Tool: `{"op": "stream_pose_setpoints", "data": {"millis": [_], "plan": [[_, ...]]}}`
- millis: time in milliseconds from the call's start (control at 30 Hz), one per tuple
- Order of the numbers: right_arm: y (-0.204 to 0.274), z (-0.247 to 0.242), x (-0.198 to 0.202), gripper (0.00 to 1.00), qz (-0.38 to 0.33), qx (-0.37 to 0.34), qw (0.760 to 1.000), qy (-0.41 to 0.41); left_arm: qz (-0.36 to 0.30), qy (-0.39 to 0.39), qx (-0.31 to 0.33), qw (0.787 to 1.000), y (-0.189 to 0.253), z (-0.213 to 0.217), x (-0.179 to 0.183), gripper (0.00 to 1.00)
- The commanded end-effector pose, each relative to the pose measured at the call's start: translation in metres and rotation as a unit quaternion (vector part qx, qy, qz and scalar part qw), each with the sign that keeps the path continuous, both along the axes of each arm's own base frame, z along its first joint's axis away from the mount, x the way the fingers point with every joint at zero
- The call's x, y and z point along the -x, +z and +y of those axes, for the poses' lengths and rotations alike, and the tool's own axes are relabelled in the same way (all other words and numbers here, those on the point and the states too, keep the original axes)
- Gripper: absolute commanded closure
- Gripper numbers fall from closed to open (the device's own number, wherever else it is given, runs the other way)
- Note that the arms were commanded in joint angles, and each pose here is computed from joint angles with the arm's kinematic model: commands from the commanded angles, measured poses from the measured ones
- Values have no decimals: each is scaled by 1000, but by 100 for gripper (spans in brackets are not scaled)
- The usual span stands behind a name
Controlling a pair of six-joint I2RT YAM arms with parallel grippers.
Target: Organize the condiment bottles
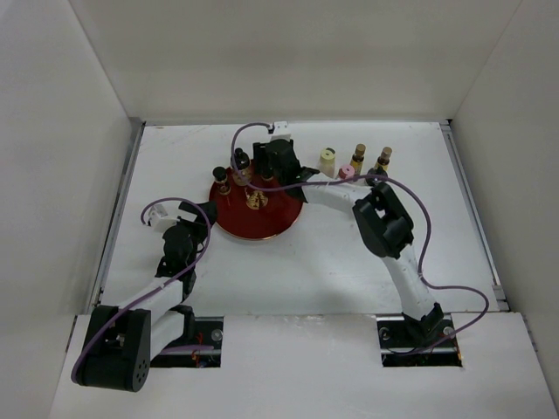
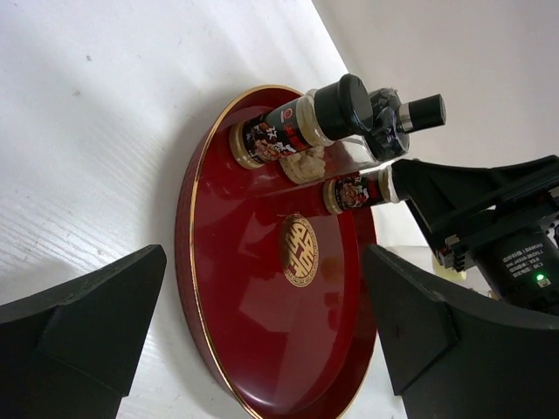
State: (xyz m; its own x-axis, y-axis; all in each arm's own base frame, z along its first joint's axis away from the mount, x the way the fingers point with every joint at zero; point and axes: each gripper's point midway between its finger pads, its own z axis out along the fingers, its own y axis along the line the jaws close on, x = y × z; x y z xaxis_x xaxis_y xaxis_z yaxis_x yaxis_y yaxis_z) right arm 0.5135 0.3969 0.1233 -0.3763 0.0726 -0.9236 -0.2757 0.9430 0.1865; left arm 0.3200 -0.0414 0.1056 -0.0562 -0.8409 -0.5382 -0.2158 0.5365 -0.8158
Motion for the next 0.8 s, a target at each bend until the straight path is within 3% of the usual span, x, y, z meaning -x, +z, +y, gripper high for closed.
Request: {"op": "stream_pose_setpoints", "data": {"millis": [0, 267, 333, 400, 500, 567, 667, 700, 767], "plan": [[55, 7, 7, 22, -47, -47, 998, 5, -35, 0, 10, 999, 20, -1, -6, 0], [142, -28, 56, 17, -107, -84, 991, 10, -39, 2, 7, 999, 22, -1, -6, 0], [148, -50, 72, 20, -115, -85, 990, -2, -38, 0, 9, 999, 22, -1, -5, 0], [142, -78, 88, 37, -115, -73, 990, -23, -41, -2, 11, 999, 23, -2, -4, 0], [120, -156, 110, 71, -103, -45, 987, -113, -42, -3, 8, 999, 24, -3, -5, 0], [110, -195, 125, 78, -96, -27, 982, -158, -42, -6, 11, 999, 24, -5, -5, 0], [88, -248, 151, 77, -67, 3, 973, -222, -40, -5, 9, 999, 23, -5, -6, 0], [79, -262, 157, 73, -54, 13, 969, -240, -37, -6, 11, 999, 22, -6, -6, 0], [64, -288, 163, 56, -39, 21, 960, -277, -39, -6, 14, 999, 23, -5, -6, 0]]}}
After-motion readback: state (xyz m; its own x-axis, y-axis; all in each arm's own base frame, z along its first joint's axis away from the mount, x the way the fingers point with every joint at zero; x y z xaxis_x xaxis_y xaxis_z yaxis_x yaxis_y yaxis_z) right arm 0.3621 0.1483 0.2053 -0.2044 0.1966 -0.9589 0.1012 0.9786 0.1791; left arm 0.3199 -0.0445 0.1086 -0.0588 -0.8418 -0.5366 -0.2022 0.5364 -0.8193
